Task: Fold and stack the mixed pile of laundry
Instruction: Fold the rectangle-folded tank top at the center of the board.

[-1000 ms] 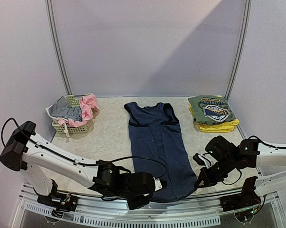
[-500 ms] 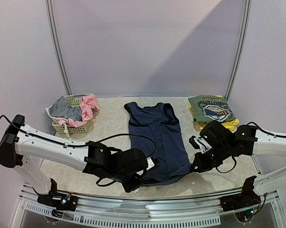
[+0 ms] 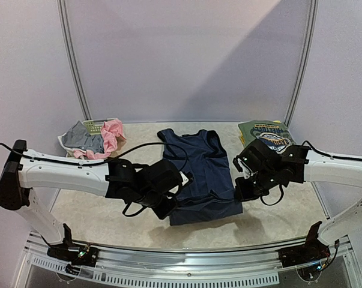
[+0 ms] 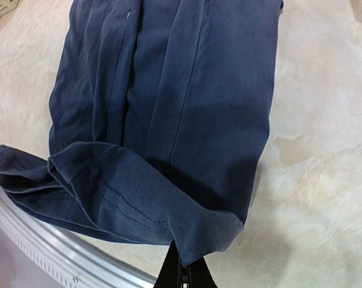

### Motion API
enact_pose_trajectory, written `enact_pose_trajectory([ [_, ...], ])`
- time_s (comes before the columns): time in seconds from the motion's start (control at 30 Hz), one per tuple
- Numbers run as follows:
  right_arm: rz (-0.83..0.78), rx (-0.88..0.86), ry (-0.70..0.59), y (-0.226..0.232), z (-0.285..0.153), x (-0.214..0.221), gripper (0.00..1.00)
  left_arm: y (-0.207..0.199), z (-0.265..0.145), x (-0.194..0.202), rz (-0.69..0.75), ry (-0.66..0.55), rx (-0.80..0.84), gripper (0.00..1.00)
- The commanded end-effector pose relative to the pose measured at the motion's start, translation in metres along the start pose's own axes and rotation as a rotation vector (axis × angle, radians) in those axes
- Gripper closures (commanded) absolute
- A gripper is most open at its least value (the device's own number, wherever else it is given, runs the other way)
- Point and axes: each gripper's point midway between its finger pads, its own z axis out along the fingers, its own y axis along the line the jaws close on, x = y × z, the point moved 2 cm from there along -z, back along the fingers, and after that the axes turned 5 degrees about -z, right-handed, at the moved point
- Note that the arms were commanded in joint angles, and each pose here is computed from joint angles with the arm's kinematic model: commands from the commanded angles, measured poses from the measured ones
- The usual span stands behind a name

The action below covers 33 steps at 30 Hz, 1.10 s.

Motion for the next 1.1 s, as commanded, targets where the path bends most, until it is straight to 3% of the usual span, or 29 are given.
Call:
enact_pose_trajectory([
  [0.0, 0.011, 0.066, -0.093, 0.0, -0.002, -0.033, 1.0, 0.025, -0.005, -0.016, -0.049, -0.012, -0.076, 1.0],
  [0.63, 0.072, 0.185, -0.255, -0.009, 0.037, -0.116, 1.0, 0.09, 0.022, -0.048, -0.129, 0.012, -0.252, 1.0],
  [1.07, 0.095, 0.216, -0.236, -0.035, 0.081, -0.141, 1.0, 0.117, 0.06, -0.051, -0.185, 0.031, -0.294, 1.0],
])
